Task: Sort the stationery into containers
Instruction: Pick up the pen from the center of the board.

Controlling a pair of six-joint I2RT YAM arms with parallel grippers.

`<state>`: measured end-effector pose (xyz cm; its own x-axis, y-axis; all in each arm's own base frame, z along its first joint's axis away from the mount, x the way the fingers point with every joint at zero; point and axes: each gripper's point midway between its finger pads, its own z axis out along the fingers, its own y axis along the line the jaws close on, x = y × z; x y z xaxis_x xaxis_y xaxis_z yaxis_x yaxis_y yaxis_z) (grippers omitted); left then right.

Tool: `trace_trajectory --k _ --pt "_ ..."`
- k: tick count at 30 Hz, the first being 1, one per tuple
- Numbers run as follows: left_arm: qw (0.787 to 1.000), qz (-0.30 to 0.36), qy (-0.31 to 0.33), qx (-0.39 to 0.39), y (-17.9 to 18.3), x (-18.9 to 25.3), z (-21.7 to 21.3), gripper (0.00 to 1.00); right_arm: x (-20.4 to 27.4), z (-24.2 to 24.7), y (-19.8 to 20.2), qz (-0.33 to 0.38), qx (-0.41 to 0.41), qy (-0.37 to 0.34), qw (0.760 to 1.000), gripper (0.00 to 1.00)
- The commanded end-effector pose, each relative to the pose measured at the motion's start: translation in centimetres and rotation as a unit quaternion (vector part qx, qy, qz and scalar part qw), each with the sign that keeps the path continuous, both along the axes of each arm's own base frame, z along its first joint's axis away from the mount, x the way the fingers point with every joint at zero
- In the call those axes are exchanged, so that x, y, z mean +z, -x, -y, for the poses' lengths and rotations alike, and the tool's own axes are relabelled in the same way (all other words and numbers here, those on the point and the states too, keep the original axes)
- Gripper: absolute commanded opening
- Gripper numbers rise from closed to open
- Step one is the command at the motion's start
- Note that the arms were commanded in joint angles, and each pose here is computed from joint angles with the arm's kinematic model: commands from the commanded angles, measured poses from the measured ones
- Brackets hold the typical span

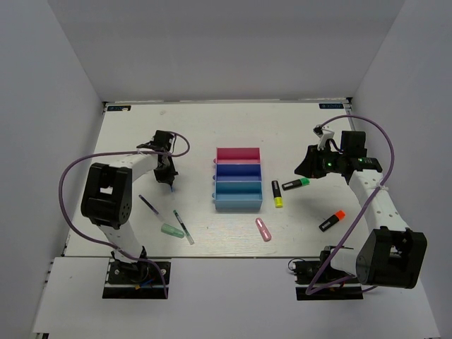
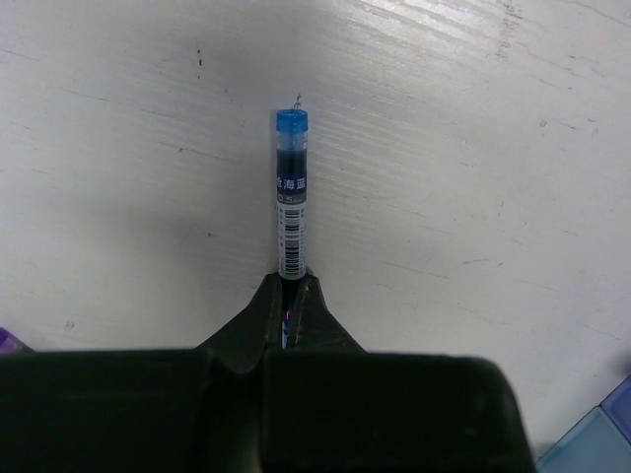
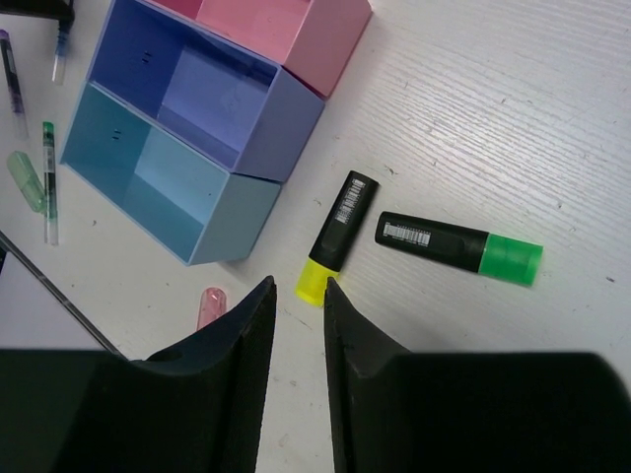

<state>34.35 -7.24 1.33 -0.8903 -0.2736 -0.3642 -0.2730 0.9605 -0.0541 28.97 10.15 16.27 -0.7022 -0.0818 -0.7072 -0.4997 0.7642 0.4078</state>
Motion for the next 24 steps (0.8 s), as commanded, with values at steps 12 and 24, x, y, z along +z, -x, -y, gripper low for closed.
trace_trajectory --k 12,24 --pt "0.991 0.108 0.052 -0.067 -1.7 10.6 3.1 0.0 1.3 -0.4 0.1 0.024 0.018 -0.009 1.0 0.66" --pt "0.881 0.155 0.219 -0.389 -2.3 19.7 18.4 0.0 1.4 -0.7 0.3 0.022 0.024 -0.018 0.999 0.62"
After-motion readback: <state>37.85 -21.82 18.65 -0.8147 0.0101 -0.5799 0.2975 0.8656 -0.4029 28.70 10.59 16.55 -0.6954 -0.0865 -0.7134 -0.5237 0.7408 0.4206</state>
